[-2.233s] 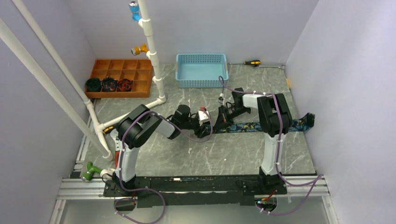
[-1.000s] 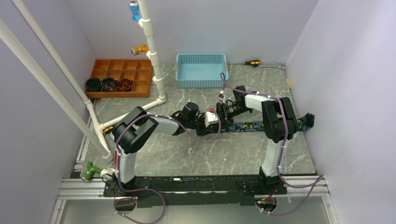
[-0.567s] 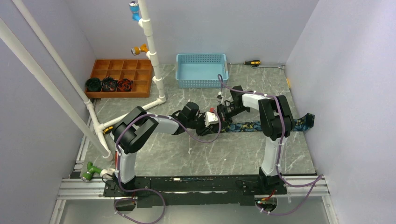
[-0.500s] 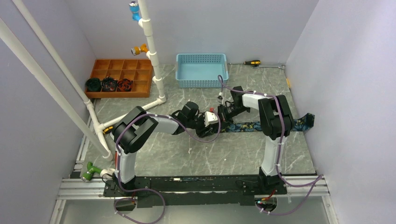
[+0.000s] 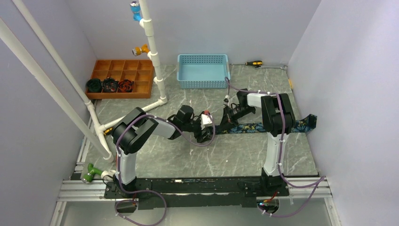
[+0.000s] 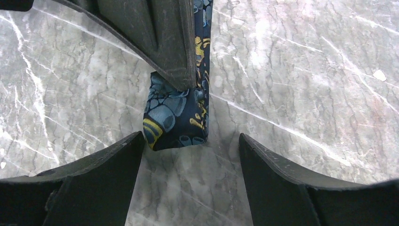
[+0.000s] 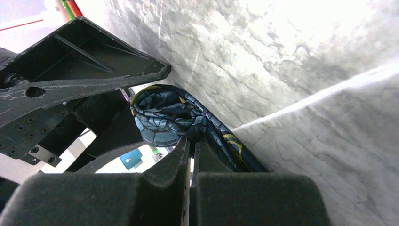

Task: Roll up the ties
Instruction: Roll the tie at the center of the board.

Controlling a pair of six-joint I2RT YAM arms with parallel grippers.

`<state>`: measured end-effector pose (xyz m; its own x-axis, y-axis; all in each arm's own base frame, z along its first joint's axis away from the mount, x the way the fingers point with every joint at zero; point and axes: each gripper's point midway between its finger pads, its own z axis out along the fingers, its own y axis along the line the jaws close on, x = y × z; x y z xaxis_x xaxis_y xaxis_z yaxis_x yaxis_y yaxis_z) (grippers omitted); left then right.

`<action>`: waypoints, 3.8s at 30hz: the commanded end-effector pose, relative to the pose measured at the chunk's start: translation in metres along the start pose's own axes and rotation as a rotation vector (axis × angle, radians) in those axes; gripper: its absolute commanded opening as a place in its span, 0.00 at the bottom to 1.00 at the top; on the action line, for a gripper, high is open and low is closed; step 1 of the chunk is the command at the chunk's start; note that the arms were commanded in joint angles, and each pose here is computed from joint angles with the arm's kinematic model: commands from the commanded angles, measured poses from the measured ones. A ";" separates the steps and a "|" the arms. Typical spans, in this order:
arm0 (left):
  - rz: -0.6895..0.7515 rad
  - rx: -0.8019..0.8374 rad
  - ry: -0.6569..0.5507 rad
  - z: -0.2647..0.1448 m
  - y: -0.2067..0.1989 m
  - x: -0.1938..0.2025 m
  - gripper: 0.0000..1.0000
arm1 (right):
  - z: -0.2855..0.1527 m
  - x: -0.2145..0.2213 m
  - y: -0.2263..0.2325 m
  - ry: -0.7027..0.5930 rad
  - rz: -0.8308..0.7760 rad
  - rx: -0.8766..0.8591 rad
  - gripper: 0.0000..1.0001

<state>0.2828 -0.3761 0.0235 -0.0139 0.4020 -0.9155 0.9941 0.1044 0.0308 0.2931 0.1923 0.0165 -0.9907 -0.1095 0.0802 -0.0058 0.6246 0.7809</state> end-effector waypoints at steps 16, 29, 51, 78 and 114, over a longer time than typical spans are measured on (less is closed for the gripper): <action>-0.147 0.017 0.018 0.045 -0.008 0.039 0.38 | 0.005 0.001 -0.065 0.023 -0.069 0.200 0.06; -0.188 0.033 0.276 -0.009 -0.030 0.077 0.23 | -0.036 0.006 0.029 -0.054 -0.204 0.021 0.48; -0.210 0.071 0.306 -0.013 -0.031 0.077 0.51 | 0.008 -0.001 -0.033 0.027 -0.067 0.163 0.00; -0.044 0.090 0.087 0.045 -0.005 0.044 0.55 | 0.003 0.021 -0.040 0.122 0.010 0.023 0.00; -0.050 0.065 0.252 -0.002 -0.015 0.085 0.34 | -0.013 0.027 0.018 0.100 -0.046 -0.086 0.00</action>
<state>0.2808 -0.4062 0.0215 0.0549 0.3725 -0.9264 0.9974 0.0225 0.0681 0.2706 0.1860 0.0248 -0.9744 -0.1801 0.1345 0.0091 0.5662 0.8242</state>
